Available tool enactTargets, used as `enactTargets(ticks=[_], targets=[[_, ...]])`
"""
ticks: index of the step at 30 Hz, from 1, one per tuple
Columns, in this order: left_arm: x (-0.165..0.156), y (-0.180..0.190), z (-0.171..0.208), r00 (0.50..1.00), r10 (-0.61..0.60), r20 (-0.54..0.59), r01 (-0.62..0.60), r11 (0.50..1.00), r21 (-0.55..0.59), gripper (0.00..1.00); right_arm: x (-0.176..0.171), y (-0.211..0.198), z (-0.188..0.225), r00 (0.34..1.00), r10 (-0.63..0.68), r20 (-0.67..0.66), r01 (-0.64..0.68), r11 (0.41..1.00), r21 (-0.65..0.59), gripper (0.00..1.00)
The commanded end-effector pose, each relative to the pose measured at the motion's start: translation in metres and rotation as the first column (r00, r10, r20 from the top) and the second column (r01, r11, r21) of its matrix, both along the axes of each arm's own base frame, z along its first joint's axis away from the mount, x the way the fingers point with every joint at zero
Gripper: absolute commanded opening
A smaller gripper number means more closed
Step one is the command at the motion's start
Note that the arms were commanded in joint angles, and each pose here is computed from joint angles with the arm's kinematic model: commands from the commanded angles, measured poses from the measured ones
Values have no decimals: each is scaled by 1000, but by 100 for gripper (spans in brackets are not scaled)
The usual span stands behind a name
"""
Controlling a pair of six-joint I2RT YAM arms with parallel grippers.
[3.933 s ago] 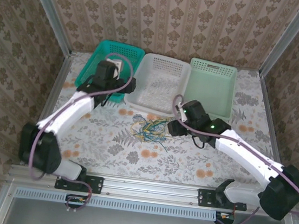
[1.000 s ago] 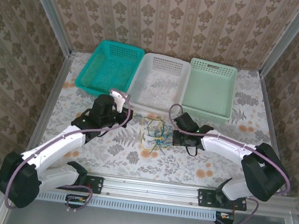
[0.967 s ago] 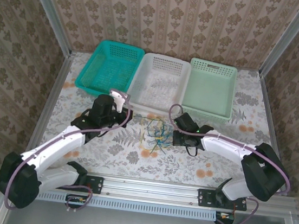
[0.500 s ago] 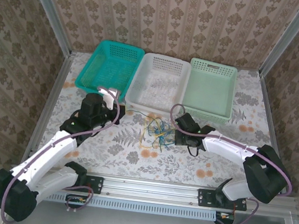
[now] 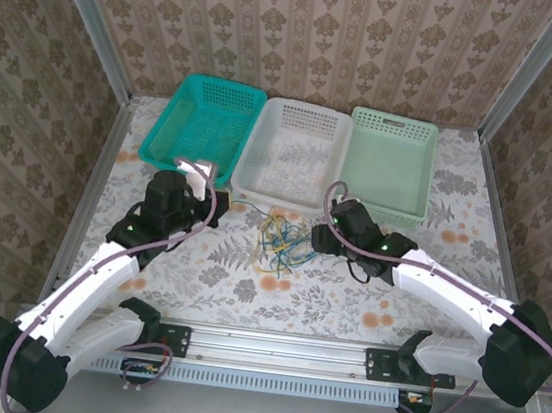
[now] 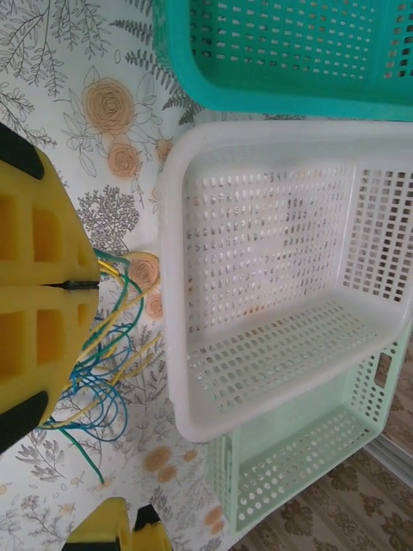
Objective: Untangle the cables
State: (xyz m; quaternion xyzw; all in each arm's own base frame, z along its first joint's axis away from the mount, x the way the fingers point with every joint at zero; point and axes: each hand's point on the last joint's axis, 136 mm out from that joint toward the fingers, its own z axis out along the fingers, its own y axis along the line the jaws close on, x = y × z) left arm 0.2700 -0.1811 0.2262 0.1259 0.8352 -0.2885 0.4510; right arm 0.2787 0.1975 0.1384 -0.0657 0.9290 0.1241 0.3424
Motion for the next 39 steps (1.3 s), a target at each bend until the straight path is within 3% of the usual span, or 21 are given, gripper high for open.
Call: enactTargets(ticks=[1, 8, 15, 19, 25, 28, 34, 39], targets=[[-1, -11, 36, 996, -63, 61, 66, 996, -53, 0, -2, 13, 19, 995, 81, 55, -79, 996, -40, 69], [-3, -36, 29, 992, -114, 49, 118, 989, -95, 0, 7, 79, -13, 975, 223, -18, -224, 973, -63, 69], [-10, -33, 34, 992, -107, 61, 112, 990, -89, 0, 18, 114, -48, 955, 283, -92, -293, 947, -128, 68], [-12, -27, 39, 994, -82, 75, 88, 992, -85, 0, 23, 116, -66, 950, 278, -144, -301, 937, -178, 59], [-10, -18, 38, 995, -56, 82, 61, 996, -58, 0, 24, 96, -74, 962, 228, -152, -262, 926, -272, 22], [-7, -11, 34, 997, -40, 68, 42, 998, -36, 0, 19, 88, -65, 966, 221, -134, -250, 932, -263, 11], [3, 10, 28, 999, 18, 50, -18, 1000, -5, 0, 6, 72, -47, 972, 215, -99, -232, 948, -217, 12], [5, 24, 34, 997, 47, 58, -47, 999, 10, 0, 2, 58, -43, 973, 198, -115, -209, 974, -90, 15]])
